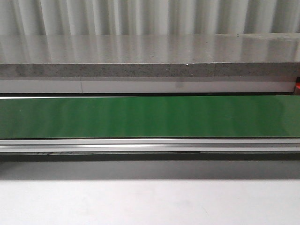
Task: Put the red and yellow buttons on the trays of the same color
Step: 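Reach the left gripper down and grasp a red-capped button on the table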
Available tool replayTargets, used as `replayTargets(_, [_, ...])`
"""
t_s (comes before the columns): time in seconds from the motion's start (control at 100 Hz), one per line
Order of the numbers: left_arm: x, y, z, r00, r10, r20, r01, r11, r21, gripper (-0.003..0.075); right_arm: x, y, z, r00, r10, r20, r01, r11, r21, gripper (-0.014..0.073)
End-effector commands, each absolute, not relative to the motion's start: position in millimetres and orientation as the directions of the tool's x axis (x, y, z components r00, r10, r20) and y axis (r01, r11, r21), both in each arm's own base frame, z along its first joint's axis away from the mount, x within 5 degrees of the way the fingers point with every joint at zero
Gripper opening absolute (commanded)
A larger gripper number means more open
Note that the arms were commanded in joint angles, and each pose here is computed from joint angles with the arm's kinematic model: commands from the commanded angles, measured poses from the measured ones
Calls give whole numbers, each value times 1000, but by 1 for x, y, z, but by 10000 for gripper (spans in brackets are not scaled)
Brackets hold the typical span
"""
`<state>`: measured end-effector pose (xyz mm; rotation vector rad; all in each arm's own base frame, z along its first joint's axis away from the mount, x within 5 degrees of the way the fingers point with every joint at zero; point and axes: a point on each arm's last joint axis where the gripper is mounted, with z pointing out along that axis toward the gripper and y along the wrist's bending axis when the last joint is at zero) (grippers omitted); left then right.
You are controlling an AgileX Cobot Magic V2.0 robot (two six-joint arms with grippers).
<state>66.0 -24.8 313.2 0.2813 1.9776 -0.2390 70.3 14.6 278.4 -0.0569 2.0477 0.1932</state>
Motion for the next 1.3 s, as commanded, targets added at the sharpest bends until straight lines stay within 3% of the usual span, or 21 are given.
replayTargets(0.0, [69, -25, 327, -315, 45, -948, 292, 955, -52, -20, 67, 14, 291, -374, 46, -926, -128, 987, 100, -67])
replayTargets(0.21, [82, -23, 325, -352, 77, -933, 264, 964, -20, -20, 67, 14, 290, -387, 43, -921, -130, 986, 101, -67])
replayTargets(0.59, [132, -10, 345, -516, 0, -856, 18, 1000, -11, -6, 67, 14, 290, -387, 43, -921, -130, 986, 101, -67])
replayTargets(0.69, [145, -11, 347, -561, 3, -827, 13, 1000, -5, 94, 67, 14, 290, -387, 43, -921, -130, 986, 101, -67])
replayTargets(0.76, [152, -12, 346, -592, 3, -806, 9, 1000, -2, 230, 67, 14, 290, -387, 43, -921, -130, 986, 101, -67])
replayTargets(0.86, [163, -13, 344, -620, -40, -784, -26, 999, -30, 482, 67, 14, 290, -387, 43, -921, -130, 986, 101, -67])
replayTargets(0.93, [170, -9, 340, -640, -63, -766, -58, 998, -34, 583, 67, 14, 290, -387, 43, -921, -130, 986, 101, -67])
replayTargets(1.29, [188, 43, 322, -730, -356, -583, -375, 922, -94, 565, 67, 14, 290, -387, 43, -921, -130, 986, 101, -67])
